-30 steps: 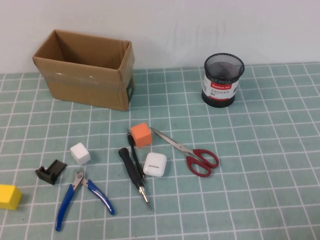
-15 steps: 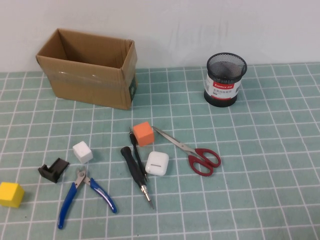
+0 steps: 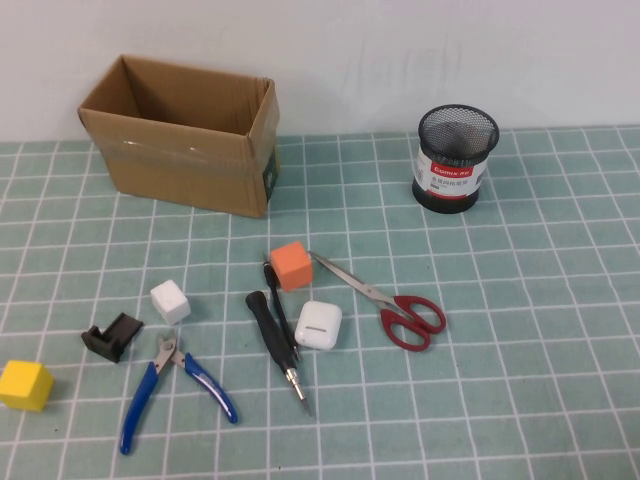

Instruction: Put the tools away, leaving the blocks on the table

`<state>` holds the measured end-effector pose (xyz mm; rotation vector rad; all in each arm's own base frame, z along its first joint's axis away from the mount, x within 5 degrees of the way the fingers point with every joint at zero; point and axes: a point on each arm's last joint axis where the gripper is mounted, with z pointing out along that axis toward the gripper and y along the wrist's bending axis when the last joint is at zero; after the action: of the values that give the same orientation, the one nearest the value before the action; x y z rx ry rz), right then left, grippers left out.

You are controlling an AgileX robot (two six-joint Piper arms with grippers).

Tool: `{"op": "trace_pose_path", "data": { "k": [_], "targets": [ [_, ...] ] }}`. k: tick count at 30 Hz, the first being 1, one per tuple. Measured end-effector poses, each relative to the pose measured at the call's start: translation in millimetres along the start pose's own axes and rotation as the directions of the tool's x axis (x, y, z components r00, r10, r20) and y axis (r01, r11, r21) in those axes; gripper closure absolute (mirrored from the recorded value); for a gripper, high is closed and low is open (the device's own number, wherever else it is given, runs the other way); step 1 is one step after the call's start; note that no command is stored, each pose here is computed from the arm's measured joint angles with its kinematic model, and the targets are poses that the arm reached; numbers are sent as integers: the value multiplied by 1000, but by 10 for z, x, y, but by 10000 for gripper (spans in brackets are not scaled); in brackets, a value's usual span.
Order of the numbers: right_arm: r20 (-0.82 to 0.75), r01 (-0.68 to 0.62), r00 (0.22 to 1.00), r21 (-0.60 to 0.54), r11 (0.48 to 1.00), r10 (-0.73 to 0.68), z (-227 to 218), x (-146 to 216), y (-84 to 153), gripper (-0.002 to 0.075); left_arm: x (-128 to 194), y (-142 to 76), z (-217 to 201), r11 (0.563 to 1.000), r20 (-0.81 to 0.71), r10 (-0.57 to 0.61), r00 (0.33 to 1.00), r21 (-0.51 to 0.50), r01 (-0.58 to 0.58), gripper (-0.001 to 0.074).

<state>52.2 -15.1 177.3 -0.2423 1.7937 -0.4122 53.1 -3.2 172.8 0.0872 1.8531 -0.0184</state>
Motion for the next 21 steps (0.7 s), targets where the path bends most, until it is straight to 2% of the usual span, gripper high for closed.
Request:
{"op": "trace_pose_path", "data": {
  "k": [4,8,13,18,21],
  "targets": [
    [0,0,1000,0,1000,0,0,0,0,734,-18,-7,0,1000,19,-24,1000,8,24,733],
    [0,0,1000,0,1000,0,0,0,0,734,-80,-37,-4,986,80,-165,983,54,161,733],
    [0,0,1000,0,1000,0,0,0,0,734,-184,-50,-20,906,161,-420,893,133,402,733],
    [0,0,1000,0,1000,0,0,0,0,734,-237,-40,-32,824,191,-564,803,182,536,733],
    [0,0,1000,0,1000,0,0,0,0,734,-301,-89,-77,798,120,-595,795,212,565,734]
  ]
}}
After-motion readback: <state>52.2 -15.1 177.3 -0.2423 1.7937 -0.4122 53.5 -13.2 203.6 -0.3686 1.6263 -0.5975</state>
